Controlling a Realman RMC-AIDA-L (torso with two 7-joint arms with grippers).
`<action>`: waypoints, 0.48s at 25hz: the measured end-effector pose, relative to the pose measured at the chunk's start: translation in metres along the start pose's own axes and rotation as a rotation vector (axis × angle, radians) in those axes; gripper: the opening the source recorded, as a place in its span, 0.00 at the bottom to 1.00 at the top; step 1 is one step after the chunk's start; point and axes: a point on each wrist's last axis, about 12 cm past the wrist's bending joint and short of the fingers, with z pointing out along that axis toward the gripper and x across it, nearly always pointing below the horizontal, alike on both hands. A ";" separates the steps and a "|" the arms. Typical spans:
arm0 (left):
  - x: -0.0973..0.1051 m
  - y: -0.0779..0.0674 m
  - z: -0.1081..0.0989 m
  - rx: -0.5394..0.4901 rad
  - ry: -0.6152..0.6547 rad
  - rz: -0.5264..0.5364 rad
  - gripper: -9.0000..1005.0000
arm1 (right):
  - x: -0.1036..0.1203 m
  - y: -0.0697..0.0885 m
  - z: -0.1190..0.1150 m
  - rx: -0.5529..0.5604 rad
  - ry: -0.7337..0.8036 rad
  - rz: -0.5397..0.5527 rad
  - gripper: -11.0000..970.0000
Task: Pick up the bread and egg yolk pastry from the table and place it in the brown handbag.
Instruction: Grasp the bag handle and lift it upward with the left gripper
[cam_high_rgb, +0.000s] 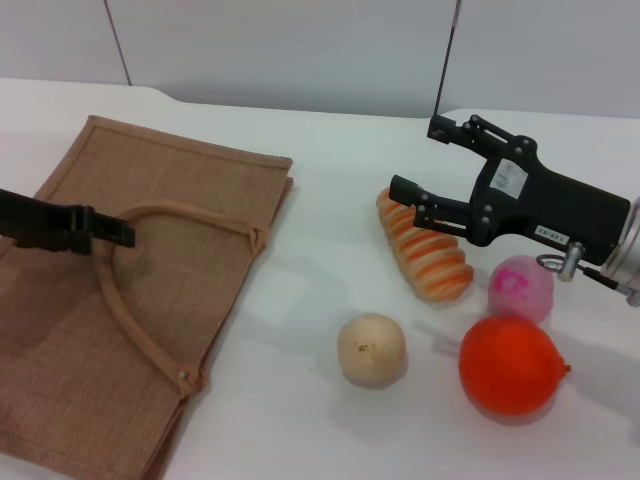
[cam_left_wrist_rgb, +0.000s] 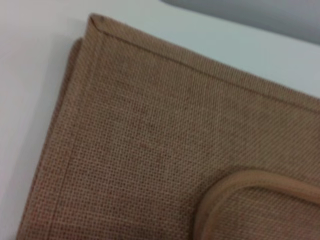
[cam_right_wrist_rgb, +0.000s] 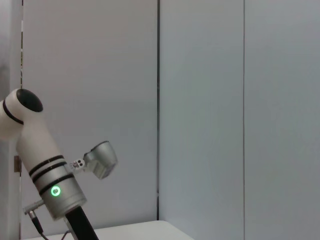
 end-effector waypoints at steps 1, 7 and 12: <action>-0.001 -0.001 0.003 -0.008 0.008 0.008 0.63 | 0.000 0.000 0.000 0.000 0.000 0.000 0.92; -0.003 -0.005 0.013 -0.036 0.027 0.039 0.63 | 0.000 0.000 0.000 0.000 0.000 0.000 0.92; -0.007 -0.006 0.015 -0.051 0.016 0.055 0.62 | 0.000 0.001 0.001 -0.001 -0.002 0.001 0.92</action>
